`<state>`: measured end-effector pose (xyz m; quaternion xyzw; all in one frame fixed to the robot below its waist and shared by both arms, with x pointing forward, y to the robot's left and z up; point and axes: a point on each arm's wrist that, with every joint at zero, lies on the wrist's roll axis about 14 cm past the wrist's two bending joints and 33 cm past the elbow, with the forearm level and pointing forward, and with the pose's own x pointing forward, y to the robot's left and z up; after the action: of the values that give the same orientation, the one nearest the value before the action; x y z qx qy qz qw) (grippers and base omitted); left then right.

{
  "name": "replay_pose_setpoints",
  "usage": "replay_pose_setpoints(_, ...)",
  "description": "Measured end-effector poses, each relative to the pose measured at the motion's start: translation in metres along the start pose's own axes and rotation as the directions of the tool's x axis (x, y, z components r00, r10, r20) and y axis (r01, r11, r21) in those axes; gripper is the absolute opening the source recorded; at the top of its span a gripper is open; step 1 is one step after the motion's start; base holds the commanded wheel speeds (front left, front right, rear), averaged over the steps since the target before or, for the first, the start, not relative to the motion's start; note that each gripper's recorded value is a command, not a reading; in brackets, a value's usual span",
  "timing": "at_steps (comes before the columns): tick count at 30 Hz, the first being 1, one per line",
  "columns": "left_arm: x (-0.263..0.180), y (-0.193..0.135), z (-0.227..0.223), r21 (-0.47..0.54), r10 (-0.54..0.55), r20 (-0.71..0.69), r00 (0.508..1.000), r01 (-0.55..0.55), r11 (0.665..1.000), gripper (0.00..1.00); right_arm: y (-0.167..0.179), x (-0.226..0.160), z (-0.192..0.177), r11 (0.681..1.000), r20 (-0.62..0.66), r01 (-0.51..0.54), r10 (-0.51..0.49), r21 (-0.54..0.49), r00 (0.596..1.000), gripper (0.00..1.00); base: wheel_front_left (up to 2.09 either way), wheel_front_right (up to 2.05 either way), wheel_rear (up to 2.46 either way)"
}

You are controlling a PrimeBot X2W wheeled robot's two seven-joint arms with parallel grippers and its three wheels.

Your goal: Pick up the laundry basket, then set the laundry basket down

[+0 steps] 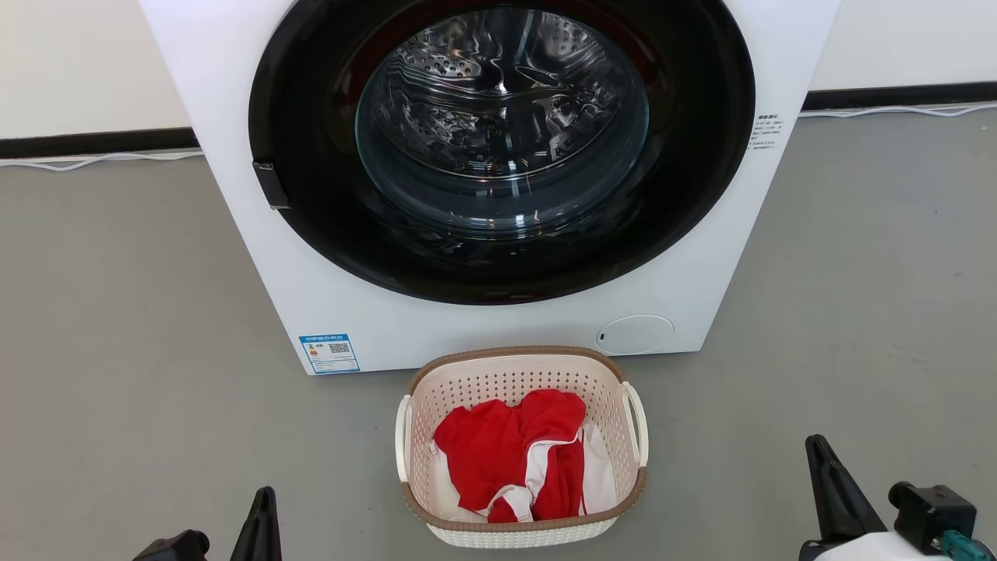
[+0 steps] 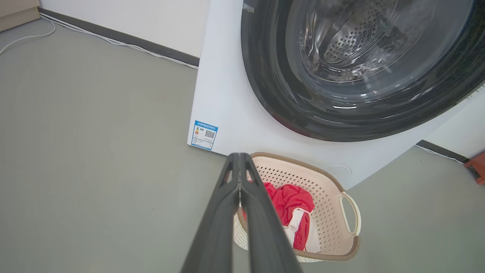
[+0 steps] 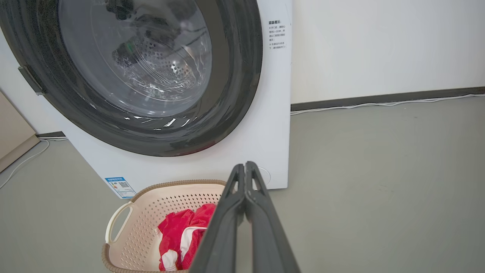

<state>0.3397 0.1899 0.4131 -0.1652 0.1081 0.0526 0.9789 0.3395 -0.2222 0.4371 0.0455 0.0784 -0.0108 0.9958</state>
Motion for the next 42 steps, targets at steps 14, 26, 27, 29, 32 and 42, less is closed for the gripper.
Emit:
replay_pose_setpoints(14, 0.000, 0.003, 0.000, -0.148, 0.023, -0.020, 1.000, -0.026, 0.989, 0.00, -0.003, 0.002, 0.001, 0.984, -0.009, 0.035, -0.034, 0.175, 0.999, 0.00, 0.00, 0.00, 0.00)
replay_pose_setpoints(26, 0.001, 0.004, 0.002, -0.277, 0.030, -0.032, 0.999, -0.037, 0.960, 0.00, -0.004, 0.004, 0.003, 0.940, -0.014, 0.063, -0.062, 0.334, 0.998, 0.00, 0.00, 0.00, 0.00)
replay_pose_setpoints(27, 0.001, 0.004, 0.003, -0.289, 0.030, -0.031, 0.999, -0.038, 0.957, 0.00, -0.004, 0.004, 0.002, 0.937, -0.017, 0.065, -0.063, 0.344, 0.998, 0.00, 0.00, 0.00, 0.00)
replay_pose_setpoints(29, 0.002, 0.004, 0.004, -0.313, 0.030, -0.030, 0.999, -0.038, 0.949, 0.00, -0.004, 0.004, 0.003, 0.928, -0.016, 0.068, -0.066, 0.365, 0.998, 0.00, 0.00, 0.00, 0.00)
replay_pose_setpoints(32, 0.002, 0.003, 0.004, -0.337, 0.028, -0.032, 0.999, -0.037, 0.941, 0.00, -0.004, 0.004, 0.003, 0.914, -0.021, 0.071, -0.069, 0.400, 0.997, 0.00, 0.00, 0.00, 0.00)
replay_pose_setpoints(42, 0.005, 0.002, 0.010, -0.437, 0.024, -0.028, 0.999, -0.034, 0.899, 0.00, -0.004, 0.006, 0.003, 0.858, -0.029, 0.080, -0.076, 0.508, 0.997, 0.00, 0.00, 0.00, 0.00)
